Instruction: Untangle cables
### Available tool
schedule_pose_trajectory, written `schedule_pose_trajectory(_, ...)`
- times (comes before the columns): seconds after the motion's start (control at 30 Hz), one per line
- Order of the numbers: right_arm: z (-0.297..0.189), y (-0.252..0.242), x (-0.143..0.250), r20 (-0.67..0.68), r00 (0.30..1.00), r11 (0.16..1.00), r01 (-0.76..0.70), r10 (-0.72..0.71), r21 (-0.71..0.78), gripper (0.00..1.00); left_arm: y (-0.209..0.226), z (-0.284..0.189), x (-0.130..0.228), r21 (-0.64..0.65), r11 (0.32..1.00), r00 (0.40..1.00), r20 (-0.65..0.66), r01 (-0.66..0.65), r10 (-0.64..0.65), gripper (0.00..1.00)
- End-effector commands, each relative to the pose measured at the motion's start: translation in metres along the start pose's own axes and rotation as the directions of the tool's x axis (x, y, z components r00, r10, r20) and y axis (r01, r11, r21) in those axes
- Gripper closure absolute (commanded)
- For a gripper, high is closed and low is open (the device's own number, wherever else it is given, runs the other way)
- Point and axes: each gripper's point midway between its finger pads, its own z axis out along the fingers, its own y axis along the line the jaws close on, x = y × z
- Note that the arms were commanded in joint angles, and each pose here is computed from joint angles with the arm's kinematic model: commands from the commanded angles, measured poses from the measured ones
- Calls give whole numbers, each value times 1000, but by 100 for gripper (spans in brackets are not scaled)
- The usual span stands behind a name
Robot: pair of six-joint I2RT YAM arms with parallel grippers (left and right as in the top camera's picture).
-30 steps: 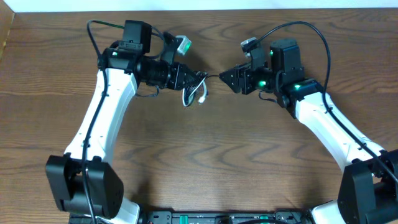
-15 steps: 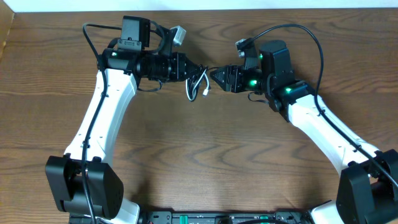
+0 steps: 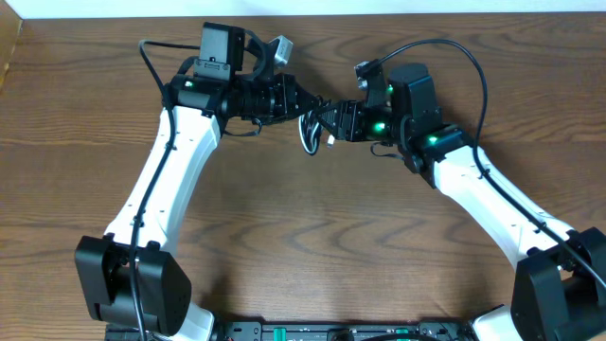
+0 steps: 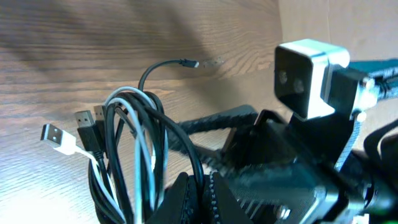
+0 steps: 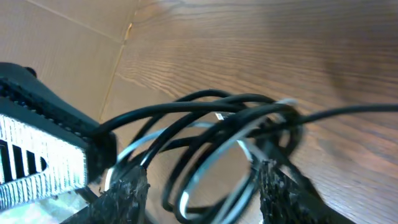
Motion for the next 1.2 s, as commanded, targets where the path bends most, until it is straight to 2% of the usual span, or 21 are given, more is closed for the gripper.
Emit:
schedule_pose_trajectory(0.0, 1, 11, -3, 16, 1000, 1000, -11, 11, -3, 49, -14, -3, -5, 23, 1000, 1000, 19, 19, -19, 93)
schedule_pose_trajectory(0.3, 11, 1, 3, 1, 1000, 999, -28, 28, 26, 53, -18, -2, -7, 38, 983, 983, 22, 180, -181, 92)
schedule_pose_trajectory(0.7, 17, -7, -1, 28, 999, 998, -25, 23, 53, 58, -31, -3, -9, 107, 966, 972, -1, 234, -235, 93)
schedule_pose_trajectory(0.77, 18, -9, -1, 27, 999, 998, -26, 25, 57, 65, -32, -3, -11, 111, 968, 974, 5, 226, -228, 92)
schedule_pose_trajectory(0.9, 18, -11, -3, 36, 999, 998, -15, 13, 60, 98, -24, -3, -16, 69, 979, 980, 44, 192, -196, 92)
schedule_pose_trajectory(1.03, 10, -14, -14, 59, 998, 999, -15, 12, 45, 99, -1, -2, -17, -45, 981, 979, 93, 186, -181, 93)
schedule_pose_trajectory(1.17, -9, -19, -29, 78, 997, 1000, -1, 0, 19, 99, 32, -7, -13, -217, 957, 977, 135, 193, -166, 92)
